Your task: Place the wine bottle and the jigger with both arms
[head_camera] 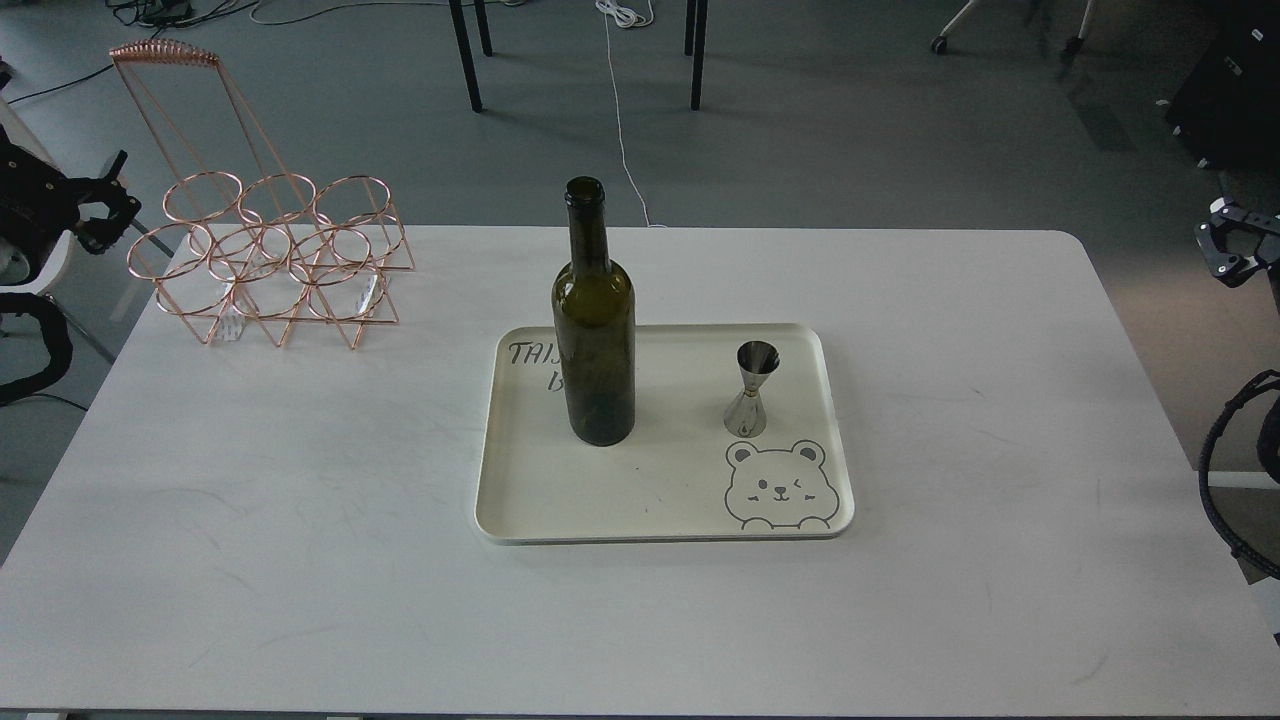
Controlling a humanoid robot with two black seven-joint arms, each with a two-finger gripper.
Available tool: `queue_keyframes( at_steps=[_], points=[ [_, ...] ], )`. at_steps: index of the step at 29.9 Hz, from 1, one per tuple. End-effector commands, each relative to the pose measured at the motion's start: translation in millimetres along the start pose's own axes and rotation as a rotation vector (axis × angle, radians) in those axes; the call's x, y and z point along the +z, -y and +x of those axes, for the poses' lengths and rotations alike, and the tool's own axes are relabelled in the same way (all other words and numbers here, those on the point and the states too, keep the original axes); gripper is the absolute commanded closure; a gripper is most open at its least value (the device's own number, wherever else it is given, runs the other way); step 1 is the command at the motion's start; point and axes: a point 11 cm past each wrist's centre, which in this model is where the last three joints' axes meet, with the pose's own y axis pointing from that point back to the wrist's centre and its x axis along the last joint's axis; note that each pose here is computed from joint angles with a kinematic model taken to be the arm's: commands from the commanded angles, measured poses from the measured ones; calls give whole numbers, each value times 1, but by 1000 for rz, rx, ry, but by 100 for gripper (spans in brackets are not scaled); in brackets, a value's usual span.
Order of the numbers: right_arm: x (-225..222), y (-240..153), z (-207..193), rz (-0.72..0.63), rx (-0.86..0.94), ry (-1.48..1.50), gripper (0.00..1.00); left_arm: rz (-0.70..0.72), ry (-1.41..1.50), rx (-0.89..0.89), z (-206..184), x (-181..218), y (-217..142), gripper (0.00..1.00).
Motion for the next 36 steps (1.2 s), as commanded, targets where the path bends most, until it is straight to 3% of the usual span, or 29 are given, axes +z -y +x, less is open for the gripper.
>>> queue_keyframes(
  at_steps=[1,11,20,26,36],
  points=[
    [9,0,-2,-8,-1,13,1,-8,0,-6,0,1,-1,2],
    [11,8,-17,-43,-60,-38,1,-86,6,7,0,16,0,2],
    [0,30,-97,-117,-318,-358,1,-91,12,-2,1,24,-1,2],
    [4,6,-152,-155,-526,-644,1,-101,28,3,4,34,-4,2],
    [45,-54,-155,-272,-795,-1086,1,-104,34,1,3,37,-4,2]
  ],
)
